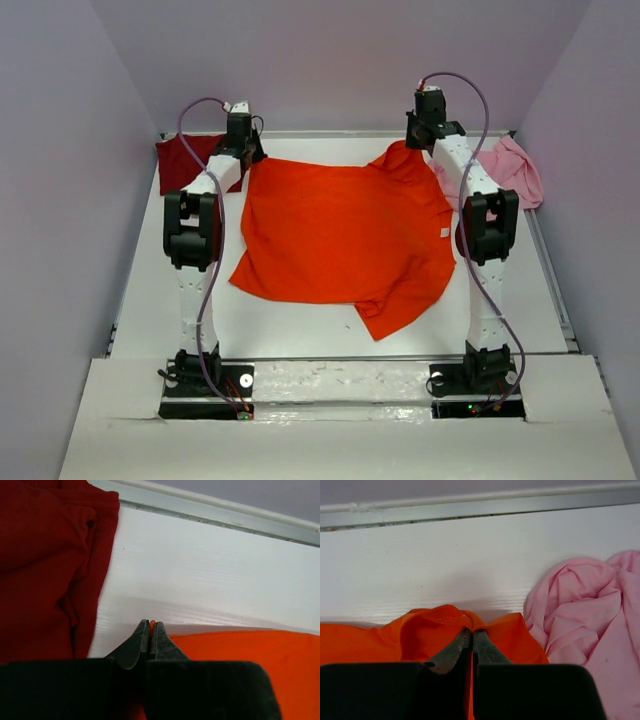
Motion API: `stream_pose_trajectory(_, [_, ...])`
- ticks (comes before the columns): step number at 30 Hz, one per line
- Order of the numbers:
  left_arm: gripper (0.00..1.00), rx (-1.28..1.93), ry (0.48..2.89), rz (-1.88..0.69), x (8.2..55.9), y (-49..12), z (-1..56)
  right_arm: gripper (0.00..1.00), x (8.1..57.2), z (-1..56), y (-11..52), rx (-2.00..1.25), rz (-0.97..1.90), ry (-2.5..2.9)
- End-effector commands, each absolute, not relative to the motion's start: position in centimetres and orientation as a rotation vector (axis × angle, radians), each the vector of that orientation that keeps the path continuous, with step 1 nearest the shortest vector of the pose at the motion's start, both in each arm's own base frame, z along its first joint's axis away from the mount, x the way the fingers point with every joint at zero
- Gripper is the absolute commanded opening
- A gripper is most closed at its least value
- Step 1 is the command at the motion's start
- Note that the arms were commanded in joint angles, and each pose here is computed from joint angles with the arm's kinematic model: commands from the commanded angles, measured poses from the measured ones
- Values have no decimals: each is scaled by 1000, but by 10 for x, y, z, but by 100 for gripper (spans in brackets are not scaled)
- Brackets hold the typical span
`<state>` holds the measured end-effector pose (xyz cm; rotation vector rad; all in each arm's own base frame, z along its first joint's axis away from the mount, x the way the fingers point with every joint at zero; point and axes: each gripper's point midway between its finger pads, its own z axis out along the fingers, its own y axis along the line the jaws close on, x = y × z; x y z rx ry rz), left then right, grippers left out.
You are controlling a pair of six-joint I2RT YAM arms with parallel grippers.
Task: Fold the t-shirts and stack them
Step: Fold the flattened tshirt in 1/3 of the way
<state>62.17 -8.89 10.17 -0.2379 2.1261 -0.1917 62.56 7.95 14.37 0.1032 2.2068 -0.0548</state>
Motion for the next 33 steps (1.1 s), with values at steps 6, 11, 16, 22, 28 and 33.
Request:
stream_pose_trajectory(6, [0,-213,1943,-239,600,-86,205,0,585,226,62,174,-58,2070])
stream_pose_trajectory(11, [0,-228,1972,-264,582,-87,196,0,553,212,56,206,-63,2123])
stream_pose_trajectory(16, [0,-240,2008,-264,562,-86,184,0,520,208,53,238,-50,2151])
stream_pose_trajectory(22, [0,-246,2086,-302,532,-91,163,0,482,180,49,270,-45,2223])
stream_pose_trajectory(28, [0,-258,2124,-332,504,-101,151,0,453,166,43,288,-61,2262])
stream_pose_trajectory(33, [0,-278,2159,-316,488,-100,140,0,430,141,39,302,-79,2318])
